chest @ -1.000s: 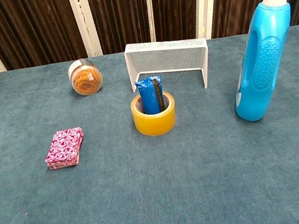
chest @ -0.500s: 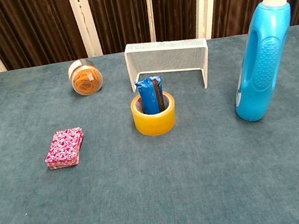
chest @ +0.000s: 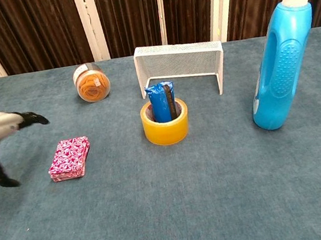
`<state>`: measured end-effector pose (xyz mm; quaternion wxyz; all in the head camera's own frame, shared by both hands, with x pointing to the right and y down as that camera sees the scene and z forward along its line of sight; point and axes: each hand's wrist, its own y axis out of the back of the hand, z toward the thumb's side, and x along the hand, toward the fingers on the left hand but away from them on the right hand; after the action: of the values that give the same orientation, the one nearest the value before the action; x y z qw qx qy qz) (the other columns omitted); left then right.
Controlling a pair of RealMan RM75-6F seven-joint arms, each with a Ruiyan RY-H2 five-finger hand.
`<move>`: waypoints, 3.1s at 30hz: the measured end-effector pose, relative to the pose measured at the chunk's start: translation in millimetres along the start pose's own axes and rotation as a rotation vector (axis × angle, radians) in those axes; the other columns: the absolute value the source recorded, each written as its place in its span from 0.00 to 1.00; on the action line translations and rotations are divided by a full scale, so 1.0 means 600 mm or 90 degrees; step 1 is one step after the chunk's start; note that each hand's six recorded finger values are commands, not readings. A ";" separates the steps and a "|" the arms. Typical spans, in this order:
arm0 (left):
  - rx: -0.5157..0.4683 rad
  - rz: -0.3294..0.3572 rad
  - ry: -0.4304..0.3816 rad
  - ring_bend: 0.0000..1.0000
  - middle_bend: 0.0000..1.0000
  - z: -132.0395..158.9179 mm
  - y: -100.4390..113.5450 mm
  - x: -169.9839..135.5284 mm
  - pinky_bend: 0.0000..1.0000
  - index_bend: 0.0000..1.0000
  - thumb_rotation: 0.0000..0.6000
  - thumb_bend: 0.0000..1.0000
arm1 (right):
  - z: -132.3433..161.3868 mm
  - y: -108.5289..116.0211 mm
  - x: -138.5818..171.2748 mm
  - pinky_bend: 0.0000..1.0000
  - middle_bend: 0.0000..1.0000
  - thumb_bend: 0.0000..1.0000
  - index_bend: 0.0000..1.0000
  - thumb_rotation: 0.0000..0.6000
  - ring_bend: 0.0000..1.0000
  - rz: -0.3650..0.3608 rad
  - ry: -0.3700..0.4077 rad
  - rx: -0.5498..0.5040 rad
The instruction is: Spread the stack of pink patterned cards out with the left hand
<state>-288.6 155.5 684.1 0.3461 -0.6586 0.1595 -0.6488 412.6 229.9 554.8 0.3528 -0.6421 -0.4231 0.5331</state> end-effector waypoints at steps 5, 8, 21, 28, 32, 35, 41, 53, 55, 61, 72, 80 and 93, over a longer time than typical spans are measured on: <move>0.004 -0.019 -0.004 0.00 0.00 0.047 -0.003 0.028 0.00 0.06 1.00 0.17 | 0.001 0.001 0.001 0.09 0.00 0.36 0.00 1.00 0.00 0.000 0.000 -0.002; 0.006 -0.019 -0.005 0.00 0.00 0.062 -0.002 0.038 0.00 0.06 1.00 0.17 | 0.000 0.001 0.001 0.09 0.00 0.36 0.00 1.00 0.00 0.000 0.000 -0.003; 0.013 -0.025 0.002 0.00 0.00 0.078 -0.010 0.051 0.00 0.37 1.00 0.38 | 0.000 0.002 0.001 0.09 0.00 0.36 0.00 1.00 0.00 -0.001 0.000 -0.007; -0.013 0.010 -0.013 0.00 0.00 0.086 0.005 0.051 0.00 0.49 1.00 0.45 | 0.000 0.002 0.001 0.09 0.00 0.36 0.00 1.00 0.00 -0.001 0.000 -0.008; -0.031 0.032 -0.024 0.00 0.00 0.083 0.020 0.046 0.00 0.49 1.00 0.45 | 0.000 0.002 0.001 0.09 0.00 0.36 0.00 1.00 0.00 -0.001 0.000 -0.008; -0.034 0.046 -0.025 0.00 0.00 0.072 0.033 0.040 0.00 0.49 1.00 0.45 | -0.001 0.003 0.001 0.09 0.00 0.36 0.00 1.00 0.00 -0.002 0.000 -0.008; -0.022 0.061 -0.005 0.00 0.00 0.021 0.043 0.022 0.00 0.49 1.00 0.45 | -0.001 0.003 0.002 0.09 0.00 0.36 0.00 1.00 0.00 -0.002 0.000 -0.007; -0.026 0.018 0.047 0.00 0.00 -0.087 -0.011 -0.003 0.00 0.39 1.00 0.39 | 0.001 0.001 0.003 0.09 0.00 0.36 0.00 1.00 0.00 -0.001 -0.002 -0.006; -0.023 0.009 0.048 0.00 0.00 -0.093 -0.022 -0.002 0.00 0.34 1.00 0.34 | 0.001 0.001 0.003 0.09 0.00 0.36 0.00 1.00 0.00 -0.001 -0.001 -0.006; -0.008 -0.014 0.047 0.00 0.00 -0.097 -0.044 -0.001 0.00 0.08 1.00 0.19 | 0.000 0.002 0.002 0.09 0.00 0.36 0.00 1.00 0.00 -0.002 -0.003 -0.007; 0.010 -0.057 0.068 0.00 0.00 -0.099 -0.035 -0.007 0.00 0.00 1.00 0.17 | 0.001 0.002 0.003 0.09 0.00 0.36 0.00 1.00 0.00 -0.004 -0.001 -0.009; -0.039 -0.034 0.051 0.00 0.00 -0.058 0.004 0.010 0.00 0.00 1.00 0.17 | 0.002 0.001 0.003 0.09 0.00 0.36 0.00 1.00 0.00 -0.002 0.001 -0.009; -0.009 -0.045 0.030 0.00 0.00 0.040 0.017 0.056 0.00 0.00 1.00 0.17 | 0.001 0.002 0.003 0.09 0.00 0.36 0.00 1.00 0.00 0.001 0.001 -0.018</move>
<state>-259.6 132.0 704.5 0.3147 -0.6508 0.1485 -0.6748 412.1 231.0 552.8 0.3439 -0.6477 -0.4296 0.5270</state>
